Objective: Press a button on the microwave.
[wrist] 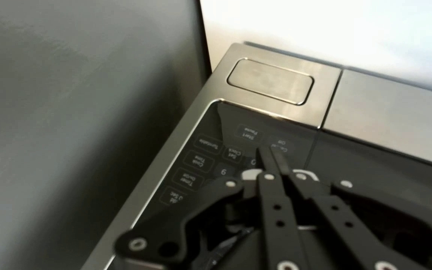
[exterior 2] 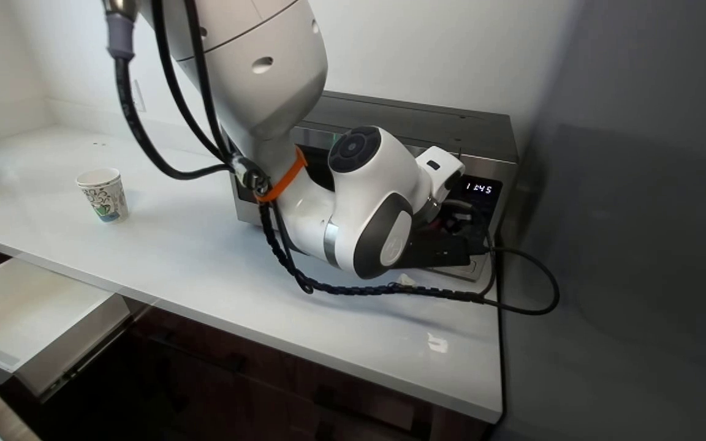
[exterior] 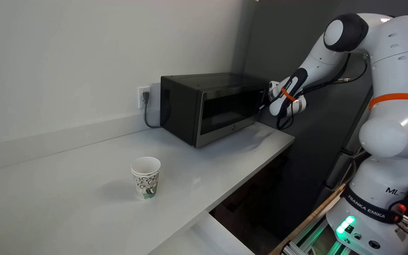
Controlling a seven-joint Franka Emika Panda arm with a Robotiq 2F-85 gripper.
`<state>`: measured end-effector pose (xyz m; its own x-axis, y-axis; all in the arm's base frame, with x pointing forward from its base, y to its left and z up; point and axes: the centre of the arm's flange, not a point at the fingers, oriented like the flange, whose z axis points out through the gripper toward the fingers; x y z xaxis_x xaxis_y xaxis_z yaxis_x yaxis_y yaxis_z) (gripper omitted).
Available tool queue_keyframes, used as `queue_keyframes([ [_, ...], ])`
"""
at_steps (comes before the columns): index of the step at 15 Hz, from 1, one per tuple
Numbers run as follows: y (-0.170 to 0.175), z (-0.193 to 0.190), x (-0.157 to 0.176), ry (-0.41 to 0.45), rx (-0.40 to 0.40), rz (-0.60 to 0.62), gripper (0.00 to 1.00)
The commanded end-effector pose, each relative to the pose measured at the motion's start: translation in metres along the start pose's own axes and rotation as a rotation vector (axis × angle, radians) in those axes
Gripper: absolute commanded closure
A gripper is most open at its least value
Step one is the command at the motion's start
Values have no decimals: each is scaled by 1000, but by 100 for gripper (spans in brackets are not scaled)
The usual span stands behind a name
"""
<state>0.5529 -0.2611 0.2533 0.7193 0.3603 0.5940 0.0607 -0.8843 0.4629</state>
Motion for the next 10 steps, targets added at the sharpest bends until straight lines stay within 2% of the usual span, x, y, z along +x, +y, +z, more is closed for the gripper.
queue_keyframes([
  [1,-4,9,-3,7,3,0,100],
  [10,-9,14,2,58,-38,-1,100],
])
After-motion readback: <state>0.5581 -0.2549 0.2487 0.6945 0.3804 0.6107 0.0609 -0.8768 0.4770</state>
